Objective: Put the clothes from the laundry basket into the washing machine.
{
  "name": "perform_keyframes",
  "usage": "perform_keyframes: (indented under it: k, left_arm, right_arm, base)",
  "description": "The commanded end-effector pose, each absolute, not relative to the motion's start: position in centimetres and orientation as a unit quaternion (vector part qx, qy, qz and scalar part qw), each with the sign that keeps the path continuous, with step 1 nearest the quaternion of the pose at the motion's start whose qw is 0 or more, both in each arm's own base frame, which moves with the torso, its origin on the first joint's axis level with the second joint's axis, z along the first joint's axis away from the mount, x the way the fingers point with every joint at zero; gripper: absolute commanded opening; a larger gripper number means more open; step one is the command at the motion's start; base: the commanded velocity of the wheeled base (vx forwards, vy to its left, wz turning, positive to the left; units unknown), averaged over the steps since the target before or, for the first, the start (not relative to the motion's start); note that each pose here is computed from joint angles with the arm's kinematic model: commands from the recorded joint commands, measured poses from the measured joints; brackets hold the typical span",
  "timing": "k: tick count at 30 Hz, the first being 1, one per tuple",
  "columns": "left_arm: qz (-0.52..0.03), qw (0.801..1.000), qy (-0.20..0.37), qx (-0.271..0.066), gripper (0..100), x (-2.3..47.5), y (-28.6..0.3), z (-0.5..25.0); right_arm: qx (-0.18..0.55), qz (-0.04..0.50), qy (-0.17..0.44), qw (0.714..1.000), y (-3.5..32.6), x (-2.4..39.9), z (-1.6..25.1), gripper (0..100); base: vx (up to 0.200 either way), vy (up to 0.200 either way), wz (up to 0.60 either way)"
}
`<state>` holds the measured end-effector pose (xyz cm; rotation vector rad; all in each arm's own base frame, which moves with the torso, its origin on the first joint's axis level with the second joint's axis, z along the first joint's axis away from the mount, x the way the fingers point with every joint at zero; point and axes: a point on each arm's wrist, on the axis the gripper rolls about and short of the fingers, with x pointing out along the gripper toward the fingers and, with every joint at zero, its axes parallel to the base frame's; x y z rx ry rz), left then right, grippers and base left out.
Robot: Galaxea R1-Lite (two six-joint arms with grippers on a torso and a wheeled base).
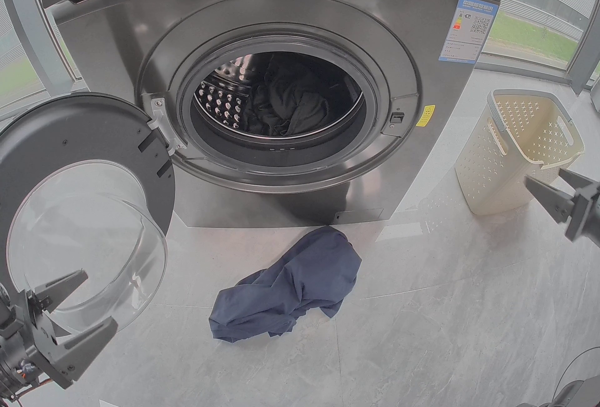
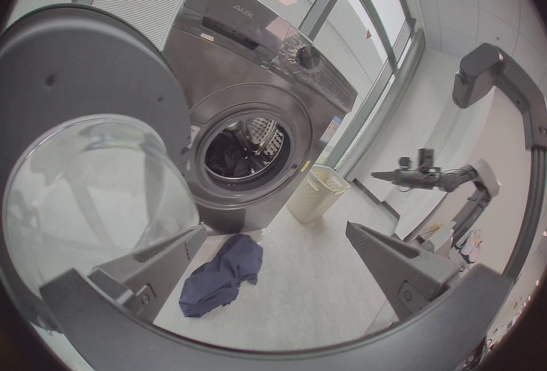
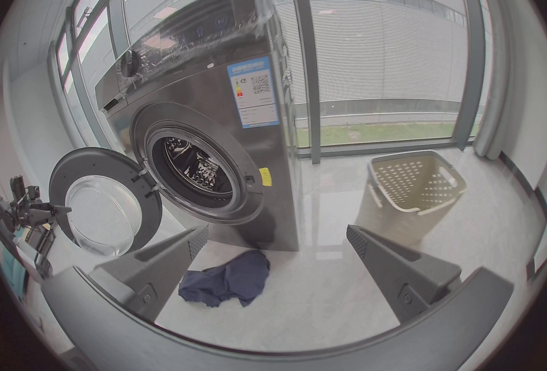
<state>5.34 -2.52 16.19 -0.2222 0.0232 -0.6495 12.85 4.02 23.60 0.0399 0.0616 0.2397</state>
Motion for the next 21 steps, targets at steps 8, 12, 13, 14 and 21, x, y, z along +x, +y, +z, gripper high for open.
perform_keyframes:
  k: [8, 12, 13, 14, 21]
  left_arm:
    - [-0.01, 0.999, 0.029, -0.017, 100, -1.53, 0.24, 8.1]
    - [0.026, 0.999, 0.018, 0.002, 100, -2.15, 0.04, 7.54]
    - [0.016, 1.0, 0.012, 0.014, 100, -2.19, 0.02, 7.59]
    - [0.016, 1.0, 0.012, 0.014, 100, -2.19, 0.02, 7.59]
    - [0.005, 1.0, 0.006, -0.006, 100, -2.22, 0.03, 7.52]
  right_arm:
    - [0.016, -0.063, -0.019, 0.998, -0.3, -2.35, 8.02, 100]
    - [-0.002, -0.002, 0.002, 1.0, -0.01, -2.28, 7.56, 100]
    - [-0.024, 0.012, -0.001, 1.0, 0.05, -2.28, 7.61, 100]
    - [-0.024, 0.012, -0.001, 1.0, 0.05, -2.28, 7.61, 100]
    - [-0.009, 0.015, 0.001, 1.0, 0.06, -2.28, 7.58, 100]
  base:
    - [0.0, 0.0, 0.0]
    - [0.0, 0.0, 0.0]
    - [0.0, 0.0, 0.0]
    - [0.0, 0.0, 0.0]
    - [0.0, 0.0, 0.0]
